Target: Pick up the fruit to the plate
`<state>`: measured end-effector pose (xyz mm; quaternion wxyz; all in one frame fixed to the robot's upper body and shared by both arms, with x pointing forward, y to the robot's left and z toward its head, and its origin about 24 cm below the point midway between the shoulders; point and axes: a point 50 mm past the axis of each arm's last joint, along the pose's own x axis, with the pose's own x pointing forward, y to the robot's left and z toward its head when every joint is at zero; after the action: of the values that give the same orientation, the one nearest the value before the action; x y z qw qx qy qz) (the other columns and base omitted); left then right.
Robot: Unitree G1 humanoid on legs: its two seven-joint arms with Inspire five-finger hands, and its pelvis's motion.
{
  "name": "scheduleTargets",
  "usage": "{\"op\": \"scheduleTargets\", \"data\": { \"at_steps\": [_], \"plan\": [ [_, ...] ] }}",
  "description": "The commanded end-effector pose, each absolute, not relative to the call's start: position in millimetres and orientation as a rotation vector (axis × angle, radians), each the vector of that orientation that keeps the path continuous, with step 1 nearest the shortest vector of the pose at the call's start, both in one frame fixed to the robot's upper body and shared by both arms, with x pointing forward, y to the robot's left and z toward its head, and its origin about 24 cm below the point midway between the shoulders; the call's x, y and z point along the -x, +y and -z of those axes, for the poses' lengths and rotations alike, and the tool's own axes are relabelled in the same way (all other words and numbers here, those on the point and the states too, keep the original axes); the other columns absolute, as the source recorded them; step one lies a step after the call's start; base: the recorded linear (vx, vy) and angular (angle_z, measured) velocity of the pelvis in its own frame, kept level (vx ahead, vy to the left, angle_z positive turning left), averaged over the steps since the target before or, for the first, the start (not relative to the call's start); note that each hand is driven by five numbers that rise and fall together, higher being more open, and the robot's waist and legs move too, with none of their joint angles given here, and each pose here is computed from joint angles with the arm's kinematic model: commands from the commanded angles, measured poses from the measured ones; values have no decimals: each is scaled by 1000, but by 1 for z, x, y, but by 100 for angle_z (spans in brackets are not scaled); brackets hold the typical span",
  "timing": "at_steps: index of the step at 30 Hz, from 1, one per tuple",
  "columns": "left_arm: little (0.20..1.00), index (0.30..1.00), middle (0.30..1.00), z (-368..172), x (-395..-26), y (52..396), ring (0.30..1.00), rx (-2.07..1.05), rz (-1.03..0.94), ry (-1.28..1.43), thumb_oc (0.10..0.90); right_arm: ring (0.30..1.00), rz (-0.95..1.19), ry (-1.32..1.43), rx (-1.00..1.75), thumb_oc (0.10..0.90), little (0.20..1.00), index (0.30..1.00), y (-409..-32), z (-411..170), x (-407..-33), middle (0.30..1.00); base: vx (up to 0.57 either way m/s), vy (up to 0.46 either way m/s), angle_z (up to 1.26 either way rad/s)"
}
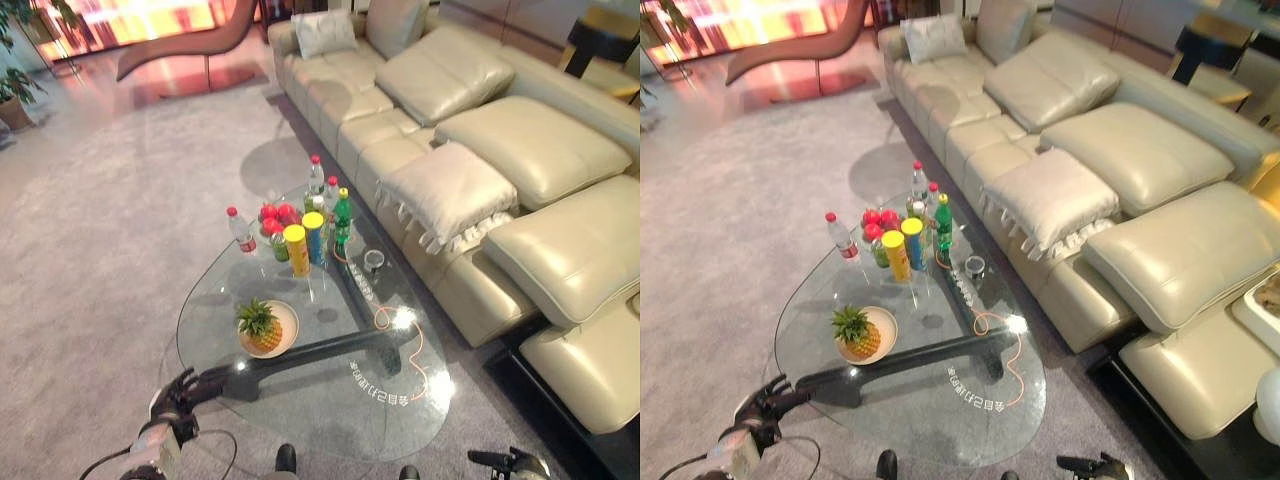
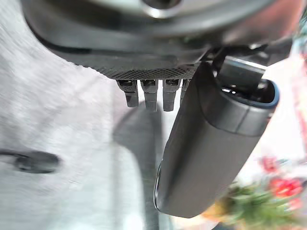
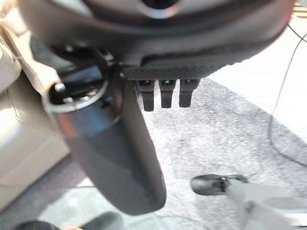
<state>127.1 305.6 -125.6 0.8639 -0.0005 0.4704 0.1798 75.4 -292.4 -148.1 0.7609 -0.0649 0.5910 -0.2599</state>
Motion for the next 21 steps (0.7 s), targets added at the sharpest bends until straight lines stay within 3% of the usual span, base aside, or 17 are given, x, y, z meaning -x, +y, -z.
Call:
{"op": "scheduleTargets", "data": {
  "at_steps": [1, 10, 21],
  "plan": [
    [900, 900, 900, 127, -137, 299, 900, -94, -253, 1032, 800, 900, 462, 1346, 218, 800, 900, 900, -300, 146, -75, 900, 63, 47, -6],
    [900, 900, 900, 153, -107, 257, 900, -173, 25, 1277, 800, 900, 239, 1397, 310, 800, 900, 900, -278, 153, -80, 900, 15, 12, -4],
    [900, 900, 900, 157, -104, 244, 900, -198, 87, 1310, 800, 900, 160, 1386, 361, 800, 900, 900, -262, 157, -89, 900, 1, 1, 0]
  ]
}}
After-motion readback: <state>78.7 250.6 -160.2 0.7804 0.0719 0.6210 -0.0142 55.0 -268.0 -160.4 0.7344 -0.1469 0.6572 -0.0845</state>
